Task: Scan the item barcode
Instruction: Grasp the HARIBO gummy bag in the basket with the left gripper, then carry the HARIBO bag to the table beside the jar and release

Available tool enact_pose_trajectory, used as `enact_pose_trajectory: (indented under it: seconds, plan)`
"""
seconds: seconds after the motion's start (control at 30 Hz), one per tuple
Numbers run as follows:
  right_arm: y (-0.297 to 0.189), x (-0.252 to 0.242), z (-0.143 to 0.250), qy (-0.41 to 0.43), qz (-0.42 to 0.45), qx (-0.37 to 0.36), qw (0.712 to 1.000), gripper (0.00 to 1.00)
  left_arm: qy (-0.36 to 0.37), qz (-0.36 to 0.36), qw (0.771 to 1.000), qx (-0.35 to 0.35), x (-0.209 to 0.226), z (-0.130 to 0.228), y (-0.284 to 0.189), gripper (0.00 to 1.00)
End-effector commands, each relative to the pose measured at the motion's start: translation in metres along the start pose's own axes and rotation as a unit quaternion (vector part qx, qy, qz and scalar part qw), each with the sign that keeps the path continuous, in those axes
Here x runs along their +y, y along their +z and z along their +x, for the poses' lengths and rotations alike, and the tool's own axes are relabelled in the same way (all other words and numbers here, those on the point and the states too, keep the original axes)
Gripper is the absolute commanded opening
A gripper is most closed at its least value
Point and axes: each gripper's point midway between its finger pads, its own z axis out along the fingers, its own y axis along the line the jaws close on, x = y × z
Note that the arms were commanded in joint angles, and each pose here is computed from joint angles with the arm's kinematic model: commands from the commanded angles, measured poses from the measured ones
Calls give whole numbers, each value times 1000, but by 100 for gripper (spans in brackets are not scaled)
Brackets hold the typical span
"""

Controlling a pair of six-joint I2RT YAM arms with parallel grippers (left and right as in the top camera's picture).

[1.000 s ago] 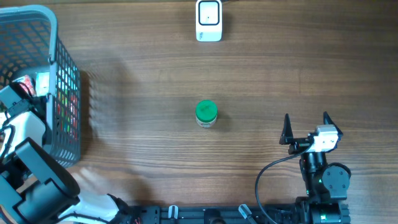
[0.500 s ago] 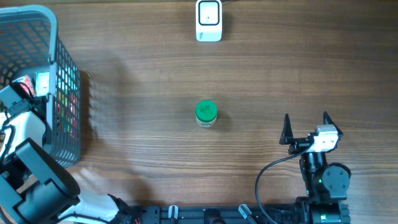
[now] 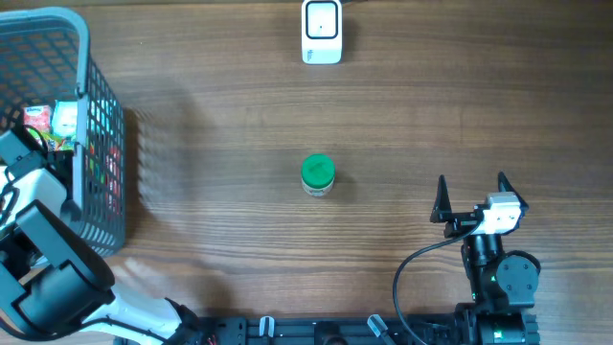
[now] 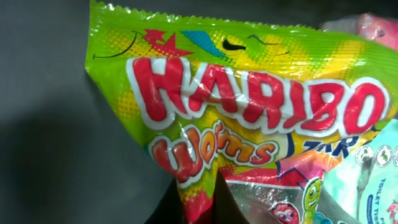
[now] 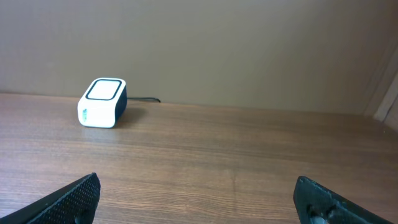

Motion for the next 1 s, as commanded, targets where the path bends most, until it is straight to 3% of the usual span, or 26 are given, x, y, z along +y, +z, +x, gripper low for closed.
enact_pose_trajectory:
  seconds: [0.0, 0.23, 0.43, 0.53, 0.73, 0.83, 0.97]
  plan:
    - [0, 3, 0, -7, -8, -1, 1000, 100, 15, -71, 977, 202, 52, 98, -4, 4]
    - [0, 3, 0, -7, -8, -1, 1000, 100, 28, 80, 990, 111, -29, 39, -150, 4]
    - [0, 3, 0, -7, -8, -1, 1000, 100, 39, 228, 973, 16, -51, 16, -269, 4]
    - [0, 3, 0, -7, -8, -1, 1000, 100, 38, 242, 970, -8, -46, 13, -287, 4]
    - [0, 3, 0, -7, -8, -1, 1000, 100, 42, 179, 983, -3, -35, 11, -256, 4]
    - [0, 3, 0, -7, -8, -1, 1000, 100, 43, 208, 977, -23, -46, 3, -269, 4]
    - [0, 3, 0, -7, -8, -1, 1000, 100, 44, 268, 960, -62, -65, -12, -319, 4]
